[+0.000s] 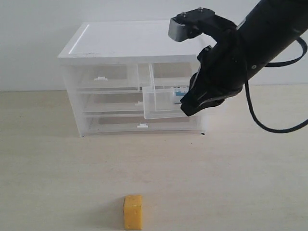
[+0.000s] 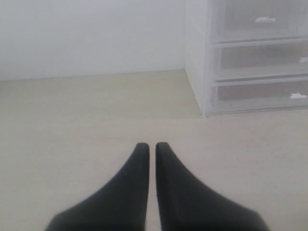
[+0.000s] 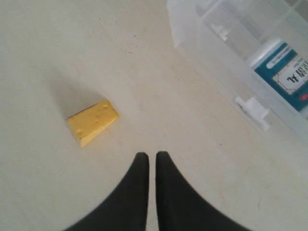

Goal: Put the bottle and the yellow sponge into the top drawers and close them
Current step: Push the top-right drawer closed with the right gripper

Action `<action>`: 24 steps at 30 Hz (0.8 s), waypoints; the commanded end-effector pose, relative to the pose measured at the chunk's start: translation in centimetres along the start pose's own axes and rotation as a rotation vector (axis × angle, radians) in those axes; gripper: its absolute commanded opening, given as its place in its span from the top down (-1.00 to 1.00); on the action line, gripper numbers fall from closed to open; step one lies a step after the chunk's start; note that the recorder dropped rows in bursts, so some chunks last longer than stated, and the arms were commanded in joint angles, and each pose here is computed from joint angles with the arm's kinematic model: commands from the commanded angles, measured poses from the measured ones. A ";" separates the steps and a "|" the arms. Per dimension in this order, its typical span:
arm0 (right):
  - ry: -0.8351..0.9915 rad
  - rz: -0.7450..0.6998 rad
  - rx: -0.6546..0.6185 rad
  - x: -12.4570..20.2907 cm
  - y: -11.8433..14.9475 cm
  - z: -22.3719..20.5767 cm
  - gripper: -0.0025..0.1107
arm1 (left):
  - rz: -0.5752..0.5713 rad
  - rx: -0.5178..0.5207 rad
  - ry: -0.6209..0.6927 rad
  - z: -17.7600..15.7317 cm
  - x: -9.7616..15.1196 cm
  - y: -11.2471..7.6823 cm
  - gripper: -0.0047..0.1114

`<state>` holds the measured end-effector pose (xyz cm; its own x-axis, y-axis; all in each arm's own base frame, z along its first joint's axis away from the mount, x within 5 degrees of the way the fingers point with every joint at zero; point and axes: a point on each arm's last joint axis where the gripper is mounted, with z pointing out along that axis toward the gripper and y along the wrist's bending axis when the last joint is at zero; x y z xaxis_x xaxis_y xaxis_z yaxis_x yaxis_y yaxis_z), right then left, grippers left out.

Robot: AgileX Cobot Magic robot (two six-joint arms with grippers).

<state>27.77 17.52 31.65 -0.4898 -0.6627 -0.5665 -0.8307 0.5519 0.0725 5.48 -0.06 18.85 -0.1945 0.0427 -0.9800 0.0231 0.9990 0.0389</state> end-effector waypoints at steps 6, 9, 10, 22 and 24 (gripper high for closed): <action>-0.051 0.026 0.060 -0.5 -0.7 3.8 0.93 | -0.004 0.000 -0.007 0.0 0.0 0.0 0.85; -0.102 0.034 0.107 -0.9 -1.4 4.7 0.93 | -0.004 0.000 -0.007 0.0 0.0 0.0 0.85; -0.121 0.034 0.125 -1.1 -1.7 4.9 0.93 | -0.004 0.000 -0.007 0.0 0.0 0.0 0.85; -0.250 0.088 0.215 -2.2 -3.1 6.1 0.93 | -0.004 0.000 -0.007 0.0 0.0 0.0 0.85; -0.245 0.089 0.212 -2.2 -3.1 6.1 0.93 | -0.004 0.000 -0.007 0.0 0.0 0.0 0.85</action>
<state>32.89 20.28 27.28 -0.4660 -0.4972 -0.7319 -0.7104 0.7033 -0.0255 5.48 -0.06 18.85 -0.1945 0.0427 -0.9800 0.0231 0.9990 0.0389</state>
